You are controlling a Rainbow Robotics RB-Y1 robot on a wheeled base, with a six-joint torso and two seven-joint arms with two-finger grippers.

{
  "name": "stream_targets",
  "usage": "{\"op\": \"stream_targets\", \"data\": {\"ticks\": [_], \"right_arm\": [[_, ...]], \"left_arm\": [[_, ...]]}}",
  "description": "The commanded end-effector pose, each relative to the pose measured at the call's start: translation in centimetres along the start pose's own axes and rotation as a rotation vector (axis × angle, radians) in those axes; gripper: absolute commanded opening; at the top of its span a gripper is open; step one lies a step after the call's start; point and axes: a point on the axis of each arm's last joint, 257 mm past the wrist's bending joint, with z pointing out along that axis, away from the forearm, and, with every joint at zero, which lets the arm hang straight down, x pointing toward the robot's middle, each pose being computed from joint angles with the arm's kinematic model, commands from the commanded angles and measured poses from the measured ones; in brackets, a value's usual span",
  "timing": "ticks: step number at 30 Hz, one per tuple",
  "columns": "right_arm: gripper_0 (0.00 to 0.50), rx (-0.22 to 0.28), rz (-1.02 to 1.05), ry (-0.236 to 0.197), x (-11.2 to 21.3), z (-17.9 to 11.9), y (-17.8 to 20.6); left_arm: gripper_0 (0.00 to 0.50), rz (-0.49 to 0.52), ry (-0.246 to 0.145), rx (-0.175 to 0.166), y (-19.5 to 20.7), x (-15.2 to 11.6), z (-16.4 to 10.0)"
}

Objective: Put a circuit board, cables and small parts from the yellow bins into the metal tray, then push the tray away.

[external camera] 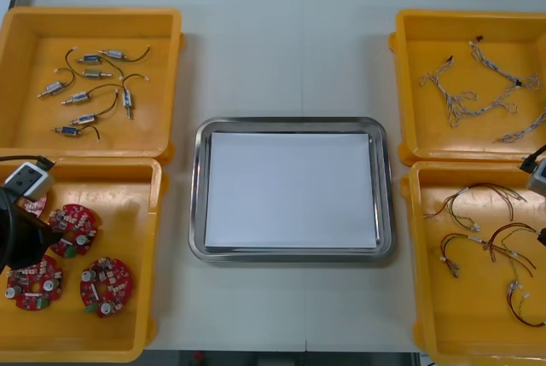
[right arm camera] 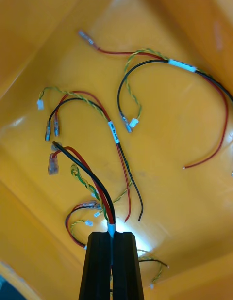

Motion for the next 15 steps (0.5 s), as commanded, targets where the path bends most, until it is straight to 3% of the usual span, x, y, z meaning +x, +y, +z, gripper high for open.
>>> {"op": "stream_targets", "data": {"ticks": [1,6,15], "right_arm": [[0.000,0.061,0.067,-0.042,-1.6,-2.5,-0.5],[0.000,0.083,0.161,-0.048,-1.9,-3.3,-0.4],[0.000,0.111,0.291,-0.072,-2.7,-4.2,-0.2]], "left_arm": [[0.500,-0.017,0.010,0.037,-1.9,1.3,0.0],[0.500,-0.021,0.021,0.029,-1.7,1.9,0.1],[0.500,-0.042,0.021,0.043,-2.5,2.3,0.1]]}}
